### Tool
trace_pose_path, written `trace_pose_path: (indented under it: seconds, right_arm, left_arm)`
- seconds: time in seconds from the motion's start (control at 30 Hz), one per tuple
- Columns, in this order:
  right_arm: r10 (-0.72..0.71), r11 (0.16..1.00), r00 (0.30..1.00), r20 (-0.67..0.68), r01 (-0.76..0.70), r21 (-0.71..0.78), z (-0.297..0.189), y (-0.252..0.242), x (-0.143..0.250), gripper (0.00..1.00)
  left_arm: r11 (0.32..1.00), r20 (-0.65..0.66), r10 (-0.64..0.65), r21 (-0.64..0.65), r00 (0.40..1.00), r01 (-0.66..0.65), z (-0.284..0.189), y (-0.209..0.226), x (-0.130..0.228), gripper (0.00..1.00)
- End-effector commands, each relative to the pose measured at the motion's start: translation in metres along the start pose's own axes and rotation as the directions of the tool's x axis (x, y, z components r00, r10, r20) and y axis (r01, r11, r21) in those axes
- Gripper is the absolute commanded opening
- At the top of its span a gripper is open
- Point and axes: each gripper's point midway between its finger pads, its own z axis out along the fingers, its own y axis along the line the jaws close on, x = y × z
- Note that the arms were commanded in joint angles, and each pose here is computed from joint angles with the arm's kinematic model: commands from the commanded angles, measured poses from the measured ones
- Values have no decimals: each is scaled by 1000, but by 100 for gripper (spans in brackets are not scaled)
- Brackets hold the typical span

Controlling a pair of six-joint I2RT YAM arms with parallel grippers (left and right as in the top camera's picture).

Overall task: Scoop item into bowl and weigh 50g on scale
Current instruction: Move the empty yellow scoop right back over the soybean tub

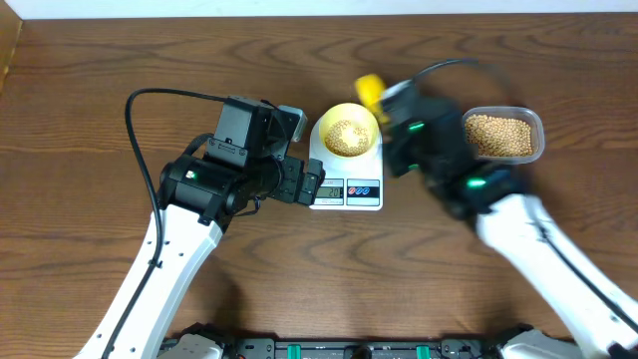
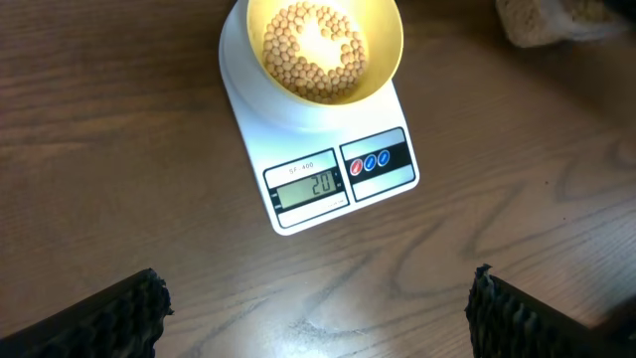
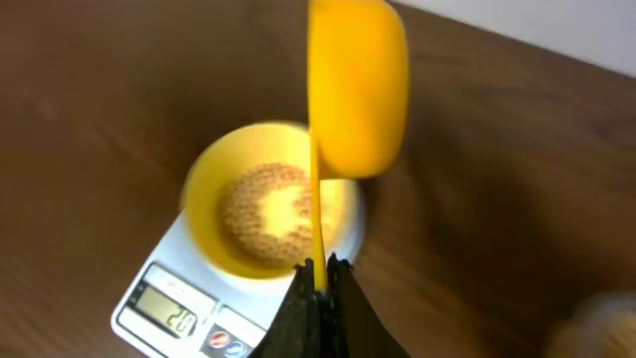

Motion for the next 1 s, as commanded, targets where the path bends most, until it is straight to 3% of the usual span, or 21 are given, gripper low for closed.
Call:
trace_pose_path:
  seconds: [0.0, 0.17, 0.33, 0.53, 0.97]
  right_arm:
    - [170, 979, 985, 14, -168, -114, -27, -18, -7, 1]
    - [382, 924, 922, -64, -379, 57, -51, -95, 32, 1]
    - [497, 853, 865, -64, -474, 217, -71, -148, 61, 1]
    - [508, 763, 860, -54, -420, 492, -87, -193, 86, 1]
    - [580, 708, 797, -171, -389, 589, -55, -204, 130, 1]
  left_arm:
    - [1000, 36, -7, -5, 999, 7, -10, -1, -10, 98]
    - [1000, 36, -6, -5, 999, 6, -10, -1, -10, 98]
    - [1000, 36, -7, -5, 999, 7, -10, -1, -10, 98]
    - [1000, 36, -6, -5, 999, 6, -10, -1, -10, 98]
    - [1000, 36, -7, -5, 999, 7, -10, -1, -10, 98]
